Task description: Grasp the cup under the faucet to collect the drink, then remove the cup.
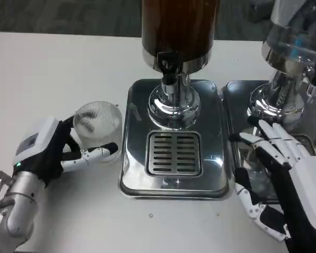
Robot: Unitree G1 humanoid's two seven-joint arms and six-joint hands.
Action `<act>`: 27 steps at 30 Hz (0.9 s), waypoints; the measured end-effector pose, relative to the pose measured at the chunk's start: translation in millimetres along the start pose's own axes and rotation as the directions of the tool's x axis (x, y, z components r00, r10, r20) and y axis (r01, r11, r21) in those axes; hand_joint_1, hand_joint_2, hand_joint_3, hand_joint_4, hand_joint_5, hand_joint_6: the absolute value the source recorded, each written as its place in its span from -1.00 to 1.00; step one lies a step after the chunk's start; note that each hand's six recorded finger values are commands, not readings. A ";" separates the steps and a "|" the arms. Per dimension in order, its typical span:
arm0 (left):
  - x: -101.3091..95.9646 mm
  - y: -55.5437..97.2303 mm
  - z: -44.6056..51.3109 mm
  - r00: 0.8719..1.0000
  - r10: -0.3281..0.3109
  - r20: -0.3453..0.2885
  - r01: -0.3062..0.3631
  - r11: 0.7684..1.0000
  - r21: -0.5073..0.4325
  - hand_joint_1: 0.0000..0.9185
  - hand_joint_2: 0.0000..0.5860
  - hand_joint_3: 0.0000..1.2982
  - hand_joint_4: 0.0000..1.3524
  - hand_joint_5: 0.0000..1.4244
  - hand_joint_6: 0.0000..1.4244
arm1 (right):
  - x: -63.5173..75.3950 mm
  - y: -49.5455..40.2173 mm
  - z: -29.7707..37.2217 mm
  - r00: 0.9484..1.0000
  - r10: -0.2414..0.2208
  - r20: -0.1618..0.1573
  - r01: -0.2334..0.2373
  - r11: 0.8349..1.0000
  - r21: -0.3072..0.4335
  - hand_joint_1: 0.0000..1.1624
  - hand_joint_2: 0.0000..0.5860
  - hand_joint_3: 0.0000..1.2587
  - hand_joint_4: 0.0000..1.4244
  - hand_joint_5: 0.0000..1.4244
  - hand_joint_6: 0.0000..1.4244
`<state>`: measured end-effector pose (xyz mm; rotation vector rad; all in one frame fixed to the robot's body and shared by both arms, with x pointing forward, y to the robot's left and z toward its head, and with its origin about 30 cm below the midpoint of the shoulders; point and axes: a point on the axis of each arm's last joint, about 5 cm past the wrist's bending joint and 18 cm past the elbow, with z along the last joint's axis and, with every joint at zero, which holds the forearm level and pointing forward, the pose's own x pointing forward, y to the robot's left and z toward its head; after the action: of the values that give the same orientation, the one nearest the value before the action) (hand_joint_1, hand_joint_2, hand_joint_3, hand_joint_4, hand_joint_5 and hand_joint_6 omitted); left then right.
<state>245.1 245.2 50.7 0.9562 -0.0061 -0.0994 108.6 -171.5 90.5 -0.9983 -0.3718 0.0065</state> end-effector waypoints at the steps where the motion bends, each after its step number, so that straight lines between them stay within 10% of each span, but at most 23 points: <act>1: -0.3 -0.9 0.1 1.000 0.004 -0.001 -0.004 1.000 0.000 -0.11 -0.71 -0.50 -0.34 0.20 0.83 | 0.0 -0.2 -0.2 1.000 0.000 -0.001 0.000 1.000 0.000 -0.05 0.85 -0.49 -0.85 -0.87 -0.78; 27: -21.8 -21.7 -8.5 0.976 0.204 -0.081 -0.208 0.977 -0.049 -0.10 -0.59 -0.11 0.10 0.56 1.00 | -0.6 -2.5 -2.2 1.000 0.006 -0.024 -0.006 1.000 0.026 -0.08 0.88 -0.53 -0.85 -0.88 -0.80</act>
<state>222.1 241.6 29.0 0.8959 -0.0327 0.1276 108.4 -174.7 91.3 -0.9731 -0.3461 0.0047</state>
